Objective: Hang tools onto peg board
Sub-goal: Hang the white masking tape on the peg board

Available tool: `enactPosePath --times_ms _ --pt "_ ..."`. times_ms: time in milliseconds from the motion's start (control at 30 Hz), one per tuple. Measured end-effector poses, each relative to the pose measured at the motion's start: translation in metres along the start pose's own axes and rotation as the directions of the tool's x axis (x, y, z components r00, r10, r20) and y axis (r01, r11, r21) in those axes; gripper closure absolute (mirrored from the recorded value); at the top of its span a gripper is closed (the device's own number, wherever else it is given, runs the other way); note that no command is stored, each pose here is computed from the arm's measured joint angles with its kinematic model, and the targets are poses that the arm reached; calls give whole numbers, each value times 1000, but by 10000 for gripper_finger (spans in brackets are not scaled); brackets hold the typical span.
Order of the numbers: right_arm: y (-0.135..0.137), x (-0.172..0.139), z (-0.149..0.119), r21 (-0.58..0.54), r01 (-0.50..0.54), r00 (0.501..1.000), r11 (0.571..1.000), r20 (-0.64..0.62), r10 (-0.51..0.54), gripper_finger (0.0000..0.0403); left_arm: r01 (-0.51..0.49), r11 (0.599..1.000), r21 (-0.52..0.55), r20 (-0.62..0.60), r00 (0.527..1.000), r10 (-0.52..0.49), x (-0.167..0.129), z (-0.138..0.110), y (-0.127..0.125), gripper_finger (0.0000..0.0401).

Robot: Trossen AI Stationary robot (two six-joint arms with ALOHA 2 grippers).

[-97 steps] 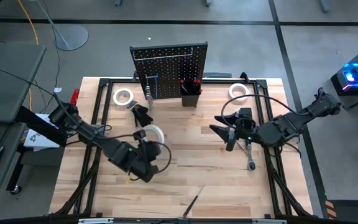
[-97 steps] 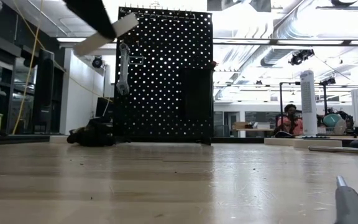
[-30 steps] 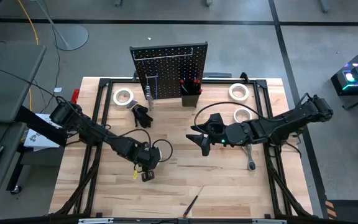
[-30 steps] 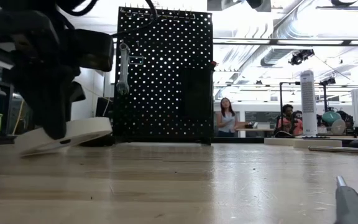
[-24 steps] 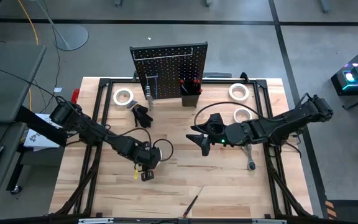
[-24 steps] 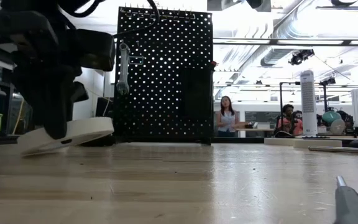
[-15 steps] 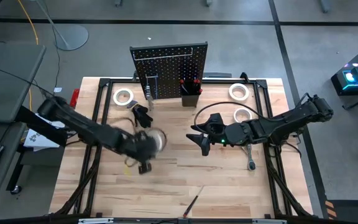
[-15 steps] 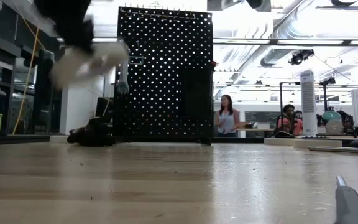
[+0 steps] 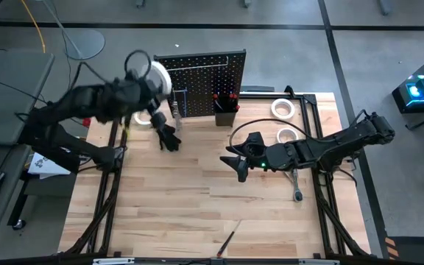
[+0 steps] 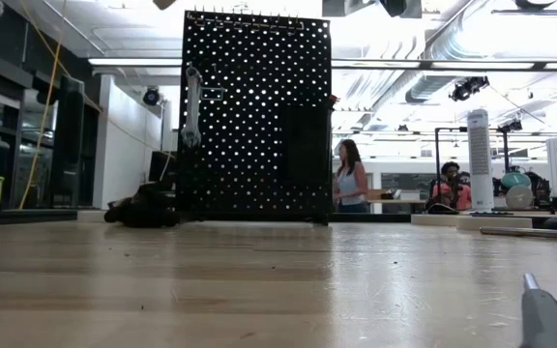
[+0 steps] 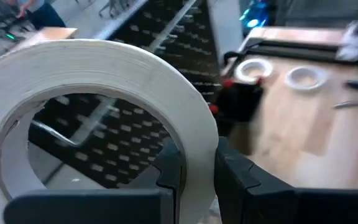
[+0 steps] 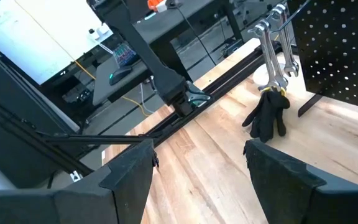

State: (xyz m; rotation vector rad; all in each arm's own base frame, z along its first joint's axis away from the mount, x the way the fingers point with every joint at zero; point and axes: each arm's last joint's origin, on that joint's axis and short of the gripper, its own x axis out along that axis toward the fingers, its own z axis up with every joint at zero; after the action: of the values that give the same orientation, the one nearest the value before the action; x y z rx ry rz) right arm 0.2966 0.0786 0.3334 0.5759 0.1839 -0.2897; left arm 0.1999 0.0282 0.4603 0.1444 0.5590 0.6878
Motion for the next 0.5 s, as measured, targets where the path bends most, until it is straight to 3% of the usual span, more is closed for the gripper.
enactPosePath --times_ms 200,500 --pt "0 0 0 13 -2 1000 1000 1 2 158 -44 993 113 -71 996 52 28 5 17 353" --pt "1 0 0 30 -5 1000 1000 0 5 158 -26 957 290 -147 987 72 60 6 5 353"
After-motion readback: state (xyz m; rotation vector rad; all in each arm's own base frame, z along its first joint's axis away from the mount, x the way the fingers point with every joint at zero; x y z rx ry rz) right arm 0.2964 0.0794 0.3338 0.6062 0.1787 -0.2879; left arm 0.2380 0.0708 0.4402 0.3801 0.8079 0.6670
